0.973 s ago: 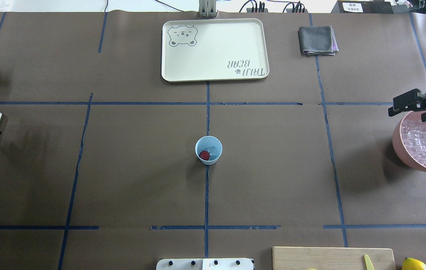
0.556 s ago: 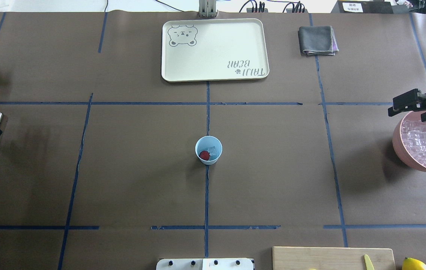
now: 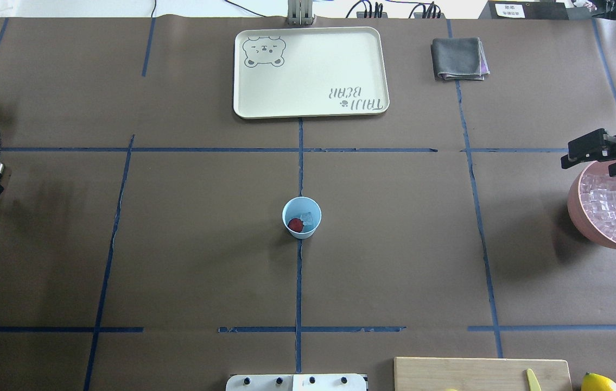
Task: Mash ice and strawberries in cup
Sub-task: 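Lift the pestle and carry it over the light-blue cup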
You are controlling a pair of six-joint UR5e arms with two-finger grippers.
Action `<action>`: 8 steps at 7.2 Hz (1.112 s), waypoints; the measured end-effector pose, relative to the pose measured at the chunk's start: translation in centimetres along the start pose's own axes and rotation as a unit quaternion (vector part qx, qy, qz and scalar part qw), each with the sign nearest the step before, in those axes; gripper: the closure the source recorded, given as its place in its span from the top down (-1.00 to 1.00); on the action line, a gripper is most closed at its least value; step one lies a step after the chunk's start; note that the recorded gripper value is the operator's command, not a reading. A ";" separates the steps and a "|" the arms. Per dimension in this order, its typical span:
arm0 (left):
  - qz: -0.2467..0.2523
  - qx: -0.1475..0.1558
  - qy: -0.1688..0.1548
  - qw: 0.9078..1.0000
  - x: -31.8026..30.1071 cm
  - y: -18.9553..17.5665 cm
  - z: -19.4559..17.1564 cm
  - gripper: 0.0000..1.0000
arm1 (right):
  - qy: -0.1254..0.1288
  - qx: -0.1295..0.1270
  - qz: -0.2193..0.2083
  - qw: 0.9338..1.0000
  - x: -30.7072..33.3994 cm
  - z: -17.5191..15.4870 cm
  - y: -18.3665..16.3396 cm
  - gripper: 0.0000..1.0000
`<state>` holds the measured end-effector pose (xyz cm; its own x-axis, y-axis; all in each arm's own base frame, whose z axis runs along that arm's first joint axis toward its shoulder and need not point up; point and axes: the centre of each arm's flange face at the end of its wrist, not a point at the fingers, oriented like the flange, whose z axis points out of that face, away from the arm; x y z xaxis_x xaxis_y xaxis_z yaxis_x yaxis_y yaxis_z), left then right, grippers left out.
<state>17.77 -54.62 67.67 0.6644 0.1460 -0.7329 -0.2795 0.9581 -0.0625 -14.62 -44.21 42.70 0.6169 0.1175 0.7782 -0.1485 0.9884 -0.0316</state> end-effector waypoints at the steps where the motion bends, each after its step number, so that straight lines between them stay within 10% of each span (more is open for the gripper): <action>1: -0.004 0.001 -0.003 1.000 0.1 -0.2 0.0 0.76 | -0.001 -0.002 0.000 1.000 0.0 0.0 0.0 0.99; 4: -0.008 0.002 -0.013 1.000 0.2 -1.1 -0.1 0.44 | -0.004 -0.005 0.001 1.000 0.0 0.0 0.1 0.99; 6: -0.008 0.002 -0.013 1.000 0.2 -1.2 0.0 -0.42 | -0.005 -0.006 0.001 1.000 0.0 0.0 0.1 0.99; 8: -0.007 0.003 -0.013 1.000 0.4 -1.3 -0.1 -0.75 | -0.008 -0.011 0.001 1.000 -0.1 0.0 0.2 0.99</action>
<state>18.34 -55.84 67.41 0.6864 0.1397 -0.7136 -0.2666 0.9614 -0.0683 -14.71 -43.99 42.63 0.6035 0.1175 0.7886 -0.1330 0.9901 -0.0458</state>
